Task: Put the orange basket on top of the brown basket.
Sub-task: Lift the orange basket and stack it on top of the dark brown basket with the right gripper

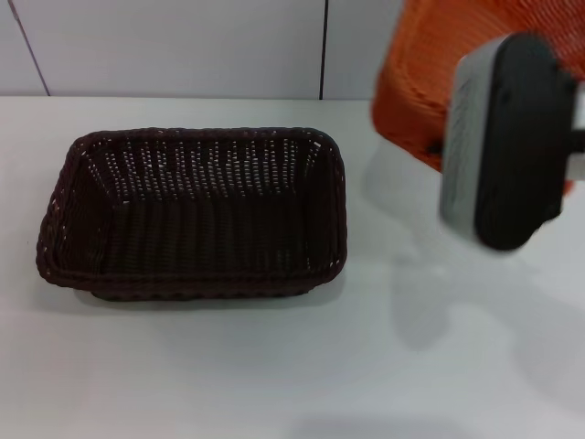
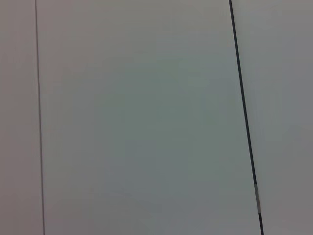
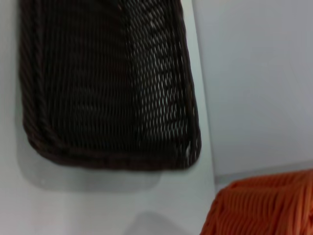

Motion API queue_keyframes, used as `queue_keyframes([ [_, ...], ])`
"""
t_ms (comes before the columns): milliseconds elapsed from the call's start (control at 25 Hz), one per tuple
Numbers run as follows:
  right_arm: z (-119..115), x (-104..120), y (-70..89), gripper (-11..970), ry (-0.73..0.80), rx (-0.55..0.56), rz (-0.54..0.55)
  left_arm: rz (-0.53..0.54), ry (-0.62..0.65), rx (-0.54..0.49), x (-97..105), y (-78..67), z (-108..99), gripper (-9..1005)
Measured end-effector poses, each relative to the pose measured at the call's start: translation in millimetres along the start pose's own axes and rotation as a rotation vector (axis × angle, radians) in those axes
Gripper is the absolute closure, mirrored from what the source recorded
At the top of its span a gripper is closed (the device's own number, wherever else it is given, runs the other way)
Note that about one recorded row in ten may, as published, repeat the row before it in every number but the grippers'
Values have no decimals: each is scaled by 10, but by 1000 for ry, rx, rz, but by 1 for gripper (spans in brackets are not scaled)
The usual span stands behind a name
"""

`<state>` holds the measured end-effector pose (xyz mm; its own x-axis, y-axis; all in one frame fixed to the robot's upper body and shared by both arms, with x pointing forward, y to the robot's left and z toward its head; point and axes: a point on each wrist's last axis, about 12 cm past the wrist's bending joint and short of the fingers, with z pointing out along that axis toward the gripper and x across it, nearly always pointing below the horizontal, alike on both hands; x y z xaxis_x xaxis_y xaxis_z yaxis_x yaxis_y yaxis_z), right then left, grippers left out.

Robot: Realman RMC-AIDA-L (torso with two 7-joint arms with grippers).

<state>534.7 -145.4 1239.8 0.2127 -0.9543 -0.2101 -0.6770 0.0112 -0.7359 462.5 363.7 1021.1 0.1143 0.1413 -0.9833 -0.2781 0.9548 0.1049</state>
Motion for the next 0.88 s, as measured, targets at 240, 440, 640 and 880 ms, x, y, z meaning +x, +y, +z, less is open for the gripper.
queue_keyframes([
  [240, 50, -364, 70, 770, -133, 103, -403, -10, 11, -1, 20, -9, -23, 212],
  [440, 122, -483, 186, 771, -170, 136, -675, -35, 16, -3, 29, -9, -42, 212],
  [640, 362, -427, 340, 771, -167, 169, -889, -52, 29, -4, 45, -6, -45, 211],
  [880, 482, -358, 326, 771, -148, 157, -935, -62, 50, -13, 66, -12, -47, 211],
])
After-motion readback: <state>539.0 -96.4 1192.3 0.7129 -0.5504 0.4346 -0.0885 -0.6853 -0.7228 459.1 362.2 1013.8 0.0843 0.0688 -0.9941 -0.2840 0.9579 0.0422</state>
